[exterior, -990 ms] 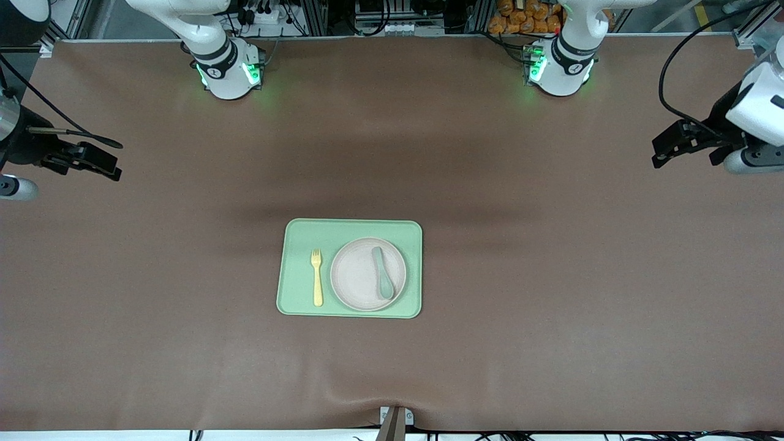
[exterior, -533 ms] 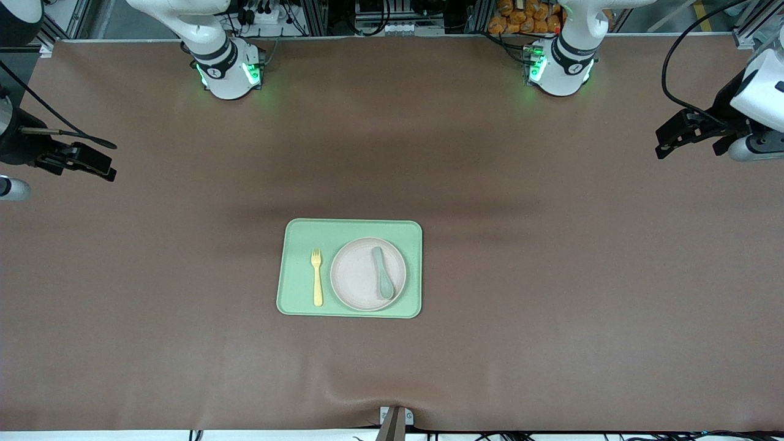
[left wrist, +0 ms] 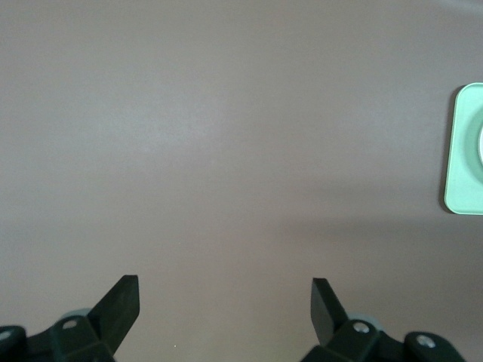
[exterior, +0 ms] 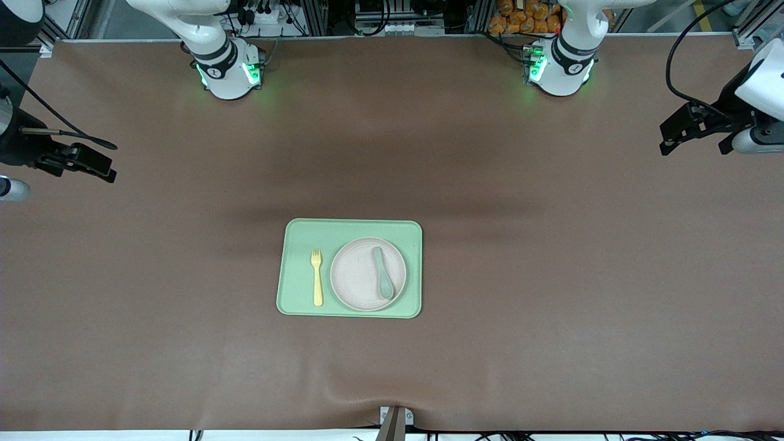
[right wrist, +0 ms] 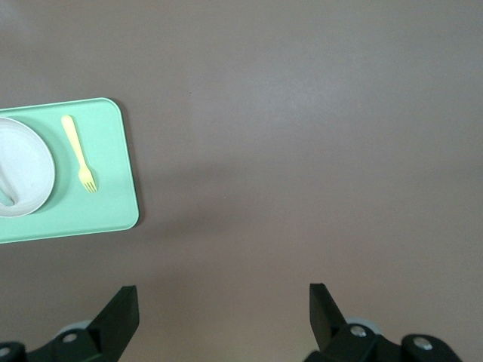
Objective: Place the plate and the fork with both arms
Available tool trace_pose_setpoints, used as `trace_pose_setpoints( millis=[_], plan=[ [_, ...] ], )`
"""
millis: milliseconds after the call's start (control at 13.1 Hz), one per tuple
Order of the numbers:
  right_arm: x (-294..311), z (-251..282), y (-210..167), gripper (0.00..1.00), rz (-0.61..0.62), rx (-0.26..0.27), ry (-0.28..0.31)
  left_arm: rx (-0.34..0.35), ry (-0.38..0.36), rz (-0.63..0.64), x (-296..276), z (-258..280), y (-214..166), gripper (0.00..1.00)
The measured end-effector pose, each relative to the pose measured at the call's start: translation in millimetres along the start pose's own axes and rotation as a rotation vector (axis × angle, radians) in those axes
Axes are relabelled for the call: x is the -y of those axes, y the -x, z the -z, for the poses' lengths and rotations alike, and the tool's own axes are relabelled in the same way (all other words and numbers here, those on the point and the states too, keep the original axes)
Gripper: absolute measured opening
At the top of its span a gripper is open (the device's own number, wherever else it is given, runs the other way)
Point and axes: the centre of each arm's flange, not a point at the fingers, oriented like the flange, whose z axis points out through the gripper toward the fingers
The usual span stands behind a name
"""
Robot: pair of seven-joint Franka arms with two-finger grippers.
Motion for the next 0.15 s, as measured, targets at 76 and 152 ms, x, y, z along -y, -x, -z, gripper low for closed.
trace_pose_setpoints(
  millis=[76, 152],
  plan=[
    [0.0, 0.0, 0.0, 1.00, 0.000, 0.000, 0.000, -0.001, 0.000, 0.000, -0.1, 0.4, 0.0, 1.00],
    [0.0, 0.0, 0.0, 1.00, 0.000, 0.000, 0.000, -0.001, 0.000, -0.001, -0.2, 0.4, 0.0, 1.00]
  ],
)
